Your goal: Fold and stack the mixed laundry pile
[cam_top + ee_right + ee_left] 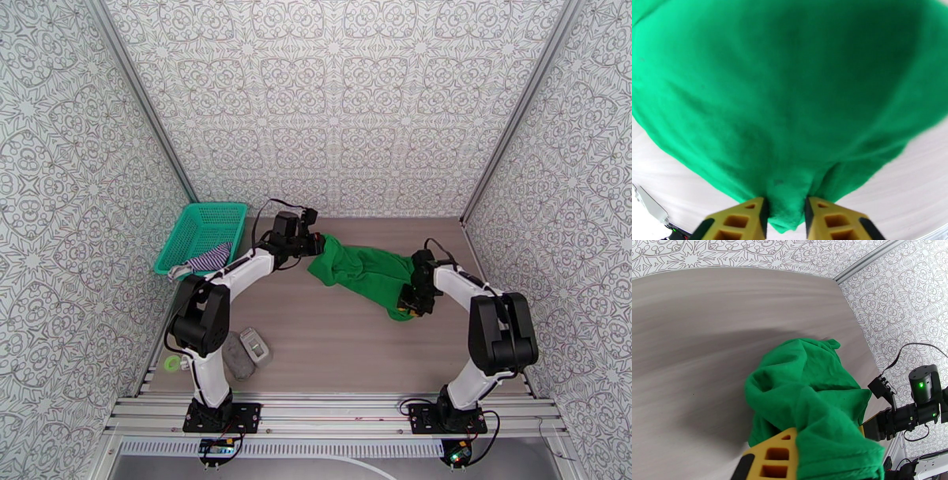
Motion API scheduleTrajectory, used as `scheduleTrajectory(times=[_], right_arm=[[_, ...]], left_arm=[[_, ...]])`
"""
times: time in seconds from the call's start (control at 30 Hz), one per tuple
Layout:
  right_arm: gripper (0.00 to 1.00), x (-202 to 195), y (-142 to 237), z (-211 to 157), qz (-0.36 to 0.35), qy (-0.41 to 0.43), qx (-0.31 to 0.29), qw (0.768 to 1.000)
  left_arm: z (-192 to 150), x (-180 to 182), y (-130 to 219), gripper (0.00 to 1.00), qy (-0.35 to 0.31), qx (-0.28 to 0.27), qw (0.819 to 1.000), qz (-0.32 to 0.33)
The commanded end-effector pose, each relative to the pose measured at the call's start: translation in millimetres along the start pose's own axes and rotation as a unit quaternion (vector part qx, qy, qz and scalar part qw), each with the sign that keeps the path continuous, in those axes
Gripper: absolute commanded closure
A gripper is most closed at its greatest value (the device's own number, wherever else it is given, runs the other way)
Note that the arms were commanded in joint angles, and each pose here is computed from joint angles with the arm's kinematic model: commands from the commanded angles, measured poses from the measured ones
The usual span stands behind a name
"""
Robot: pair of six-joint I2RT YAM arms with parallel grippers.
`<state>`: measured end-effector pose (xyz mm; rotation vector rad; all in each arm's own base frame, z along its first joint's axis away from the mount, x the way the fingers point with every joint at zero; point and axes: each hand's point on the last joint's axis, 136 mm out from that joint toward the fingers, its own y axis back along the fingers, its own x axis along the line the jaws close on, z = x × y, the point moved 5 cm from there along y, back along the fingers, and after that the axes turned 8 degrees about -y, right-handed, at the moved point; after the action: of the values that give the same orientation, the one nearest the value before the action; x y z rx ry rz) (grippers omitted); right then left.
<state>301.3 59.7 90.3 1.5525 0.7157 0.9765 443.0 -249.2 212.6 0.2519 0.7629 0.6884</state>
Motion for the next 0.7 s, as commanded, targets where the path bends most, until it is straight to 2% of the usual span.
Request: scheduleTrajectory(times=[0.0, 0.13, 0.3, 0.43, 0.53, 0.67], right_arm=[[0.79, 8.5, -1.1, 0.6, 0.015, -0.004, 0.000, 1.000], [0.99, 10.4, 13.3, 4.9, 0.010, 0.002, -0.020, 1.000], [1.00, 18.2, 55.3, 16.2, 0.006, 0.016, -0.077, 0.997], [1.00, 34.9, 108.5, 29.8, 0.043, 0.028, -0.162, 0.986], [1.00, 46.0, 156.1, 38.2, 0.072, 0.035, -0.235, 0.969], [1.00, 54.3, 231.0, 43.9, 0.109, 0.039, -0.358, 0.926]], left_arm=[[17.4, -7.1, 12.3, 1.00, -0.016, -0.020, 1.000, 0.003], [20.2, -8.2, 15.5, 1.00, -0.019, -0.023, 1.000, 0.004], [34.8, -17.0, 33.1, 1.00, -0.035, -0.049, 0.998, 0.013], [56.9, -31.6, 65.1, 1.00, -0.055, -0.090, 0.994, 0.025], [74.6, -47.6, 96.5, 1.00, -0.077, -0.125, 0.989, 0.034], [95.0, -82.7, 145.9, 1.00, -0.127, -0.178, 0.975, 0.047]])
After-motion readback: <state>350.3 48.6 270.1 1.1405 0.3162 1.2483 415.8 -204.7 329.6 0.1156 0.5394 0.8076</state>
